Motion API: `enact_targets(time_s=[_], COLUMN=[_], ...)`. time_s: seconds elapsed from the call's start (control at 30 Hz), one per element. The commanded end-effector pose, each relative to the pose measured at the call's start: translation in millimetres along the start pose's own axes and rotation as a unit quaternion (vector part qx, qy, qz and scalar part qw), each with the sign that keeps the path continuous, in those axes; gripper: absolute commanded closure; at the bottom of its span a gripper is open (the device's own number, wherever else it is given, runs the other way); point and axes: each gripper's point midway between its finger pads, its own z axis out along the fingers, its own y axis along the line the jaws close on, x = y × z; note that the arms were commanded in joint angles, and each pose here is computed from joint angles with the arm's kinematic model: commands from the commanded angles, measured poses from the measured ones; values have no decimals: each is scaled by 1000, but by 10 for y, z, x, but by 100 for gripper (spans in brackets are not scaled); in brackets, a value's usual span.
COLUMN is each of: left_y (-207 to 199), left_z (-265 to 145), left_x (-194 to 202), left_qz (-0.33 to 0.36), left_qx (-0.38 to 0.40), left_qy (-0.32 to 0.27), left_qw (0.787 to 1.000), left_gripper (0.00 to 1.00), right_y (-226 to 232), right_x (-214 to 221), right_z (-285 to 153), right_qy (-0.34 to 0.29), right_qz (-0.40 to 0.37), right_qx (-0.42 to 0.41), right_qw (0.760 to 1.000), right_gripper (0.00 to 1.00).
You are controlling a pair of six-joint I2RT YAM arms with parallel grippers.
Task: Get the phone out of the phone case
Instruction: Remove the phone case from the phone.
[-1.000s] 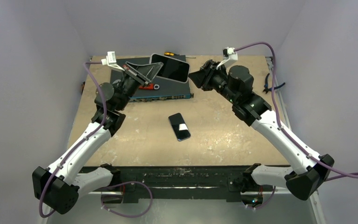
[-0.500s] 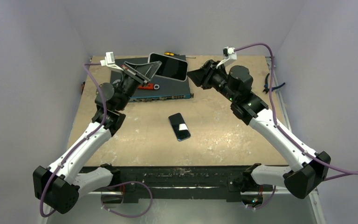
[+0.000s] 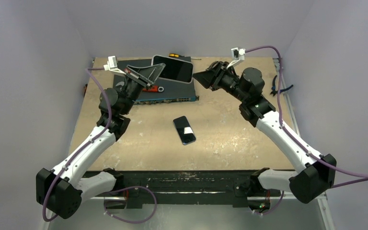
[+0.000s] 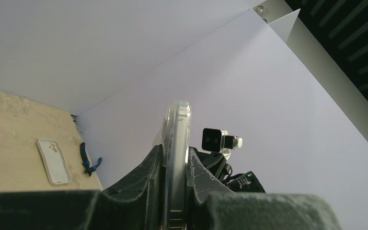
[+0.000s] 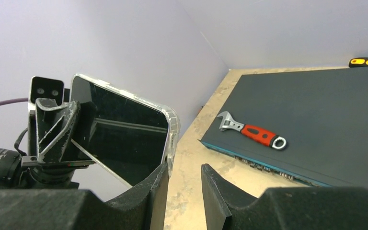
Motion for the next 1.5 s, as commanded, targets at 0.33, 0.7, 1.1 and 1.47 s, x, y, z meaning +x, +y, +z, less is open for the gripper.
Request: enact_targets(time_s=[0.33,0.7,1.1,1.47], left_y=[-1717,-1906,-1976,-1828], left_z=[-369,-332,-318,-321], left_x=[-165,-167,-105,-7], left_qz=[-86,-86,-106,-120], left_qx=[285,303,318,304], left_qy=[26,30,38,44], left_qw=[954,949,941,944], left_gripper=[100,100,100,100], right_y=[-800,-963,-565,-119], right_x=[928,1024,1132,1165], right_z=[-81,-3,155,140], right_qy=[186,203,206,230], right_qz=[-8,-20,35,72], right_qx=[167,201,79,-39], right_qw=[968,958,975,970], right_gripper=[67,58,54,52])
